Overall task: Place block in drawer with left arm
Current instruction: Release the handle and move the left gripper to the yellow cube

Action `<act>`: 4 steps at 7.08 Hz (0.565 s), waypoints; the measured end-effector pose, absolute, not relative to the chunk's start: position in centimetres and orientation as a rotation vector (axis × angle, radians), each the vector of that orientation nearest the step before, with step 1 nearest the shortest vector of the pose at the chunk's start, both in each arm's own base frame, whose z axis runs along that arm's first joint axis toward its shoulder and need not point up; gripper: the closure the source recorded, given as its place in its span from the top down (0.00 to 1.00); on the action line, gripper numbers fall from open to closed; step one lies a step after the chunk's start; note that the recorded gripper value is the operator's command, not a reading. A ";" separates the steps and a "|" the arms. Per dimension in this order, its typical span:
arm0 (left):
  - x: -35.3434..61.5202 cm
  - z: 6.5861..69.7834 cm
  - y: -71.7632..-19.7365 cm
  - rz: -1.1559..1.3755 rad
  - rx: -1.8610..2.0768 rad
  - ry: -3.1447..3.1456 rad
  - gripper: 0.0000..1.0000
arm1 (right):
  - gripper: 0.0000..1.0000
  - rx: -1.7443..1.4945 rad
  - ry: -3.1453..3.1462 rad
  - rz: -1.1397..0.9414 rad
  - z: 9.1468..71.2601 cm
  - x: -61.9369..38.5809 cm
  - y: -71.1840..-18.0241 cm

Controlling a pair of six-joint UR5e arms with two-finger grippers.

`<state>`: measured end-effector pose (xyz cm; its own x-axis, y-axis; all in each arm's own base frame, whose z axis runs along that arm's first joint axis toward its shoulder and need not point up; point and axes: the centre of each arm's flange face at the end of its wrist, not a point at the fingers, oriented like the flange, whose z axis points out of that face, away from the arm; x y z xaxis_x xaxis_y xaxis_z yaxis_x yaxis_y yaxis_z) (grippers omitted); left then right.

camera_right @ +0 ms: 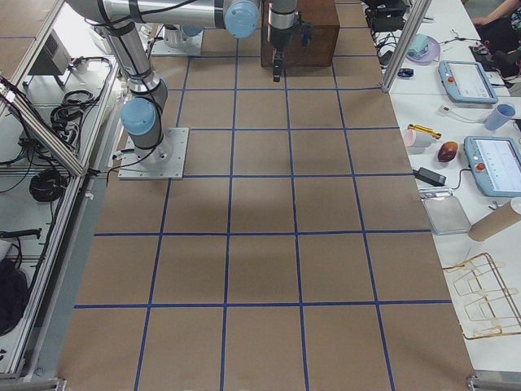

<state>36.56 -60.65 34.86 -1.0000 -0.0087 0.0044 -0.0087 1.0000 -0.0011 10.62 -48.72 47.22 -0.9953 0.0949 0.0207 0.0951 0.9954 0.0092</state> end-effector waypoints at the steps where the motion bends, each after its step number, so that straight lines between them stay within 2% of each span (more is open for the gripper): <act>1: 38.9 34.0 -61.2 -0.011 0.009 -3.152 0.96 | 1.00 -0.148 -3.117 -0.016 47.2 10.6 -48.7; 4: 45.6 30.4 -61.2 -0.025 -0.088 -3.156 0.96 | 1.00 -0.148 -3.118 -0.016 47.2 10.6 -48.7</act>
<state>45.62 -61.21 30.45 -0.9983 0.0560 -0.0152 0.0558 0.9983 0.0162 10.62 -48.72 47.22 -0.9953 0.0949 0.0208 0.0951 0.9954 0.0092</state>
